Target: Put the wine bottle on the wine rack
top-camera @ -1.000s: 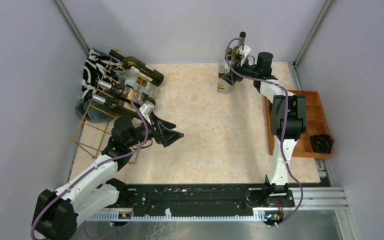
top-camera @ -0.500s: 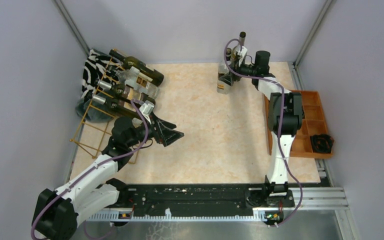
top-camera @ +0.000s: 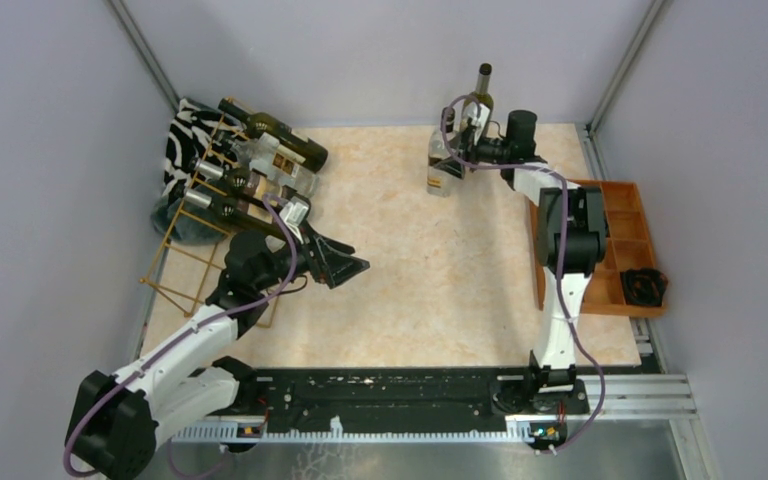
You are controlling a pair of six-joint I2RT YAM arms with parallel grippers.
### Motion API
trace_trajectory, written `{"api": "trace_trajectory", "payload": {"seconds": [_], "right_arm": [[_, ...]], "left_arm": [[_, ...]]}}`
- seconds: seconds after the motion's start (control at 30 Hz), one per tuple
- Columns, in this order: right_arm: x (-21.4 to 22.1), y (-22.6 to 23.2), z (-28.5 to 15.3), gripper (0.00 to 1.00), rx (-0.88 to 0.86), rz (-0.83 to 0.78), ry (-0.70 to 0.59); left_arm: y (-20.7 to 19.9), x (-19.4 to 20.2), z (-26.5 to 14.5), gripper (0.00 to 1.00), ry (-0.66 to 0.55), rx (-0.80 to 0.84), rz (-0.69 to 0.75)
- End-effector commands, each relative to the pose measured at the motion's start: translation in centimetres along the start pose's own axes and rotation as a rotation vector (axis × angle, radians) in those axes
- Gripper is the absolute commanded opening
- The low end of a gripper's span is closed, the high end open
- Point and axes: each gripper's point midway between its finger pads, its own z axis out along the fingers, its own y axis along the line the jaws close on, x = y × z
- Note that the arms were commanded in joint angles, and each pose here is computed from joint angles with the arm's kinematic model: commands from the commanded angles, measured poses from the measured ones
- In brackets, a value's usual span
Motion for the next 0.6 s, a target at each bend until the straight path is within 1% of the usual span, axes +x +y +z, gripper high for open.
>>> {"api": "trace_trajectory", "payload": {"seconds": [0.0,0.1,0.13,0.17,0.33,0.4,0.47,0.57], "right_arm": [[-5.1,3.1,-0.5,0.42,-0.056,-0.112,-0.091],[-7.2,5.1,-1.6,0.31,-0.047,-0.127,-0.143],[-7.6,5.7,-2.0,0.28,-0.036,-0.122,-0.153],[-7.4,6.7,-2.2,0.26,-0.028,-0.099,-0.154],[-8.0,10.9,-3.2,0.20,0.029,-0.065,-0.134],[-7.7,12.8,-3.4,0.19,0.055,-0.078,-0.103],[-7.2,14.6,-3.6,0.15,0.080,-0.090,-0.068],[-6.4,17.2,-3.9,0.14,0.092,-0.072,-0.040]], "left_arm": [[-1.9,-2.2,0.3,0.99,-0.054,0.059,0.027],[-2.5,-2.7,0.3,0.99,-0.065,0.071,0.024],[-2.7,-2.8,0.3,0.99,-0.064,0.074,0.025],[-2.9,-3.0,0.3,0.99,-0.066,0.076,0.027],[-3.5,-3.8,0.6,0.99,-0.074,0.075,0.040],[-3.7,-4.1,0.8,0.99,-0.083,0.072,0.046],[-3.8,-4.4,1.1,0.99,-0.096,0.064,0.058],[-4.1,-4.6,1.8,0.99,-0.112,0.056,0.084]]}}
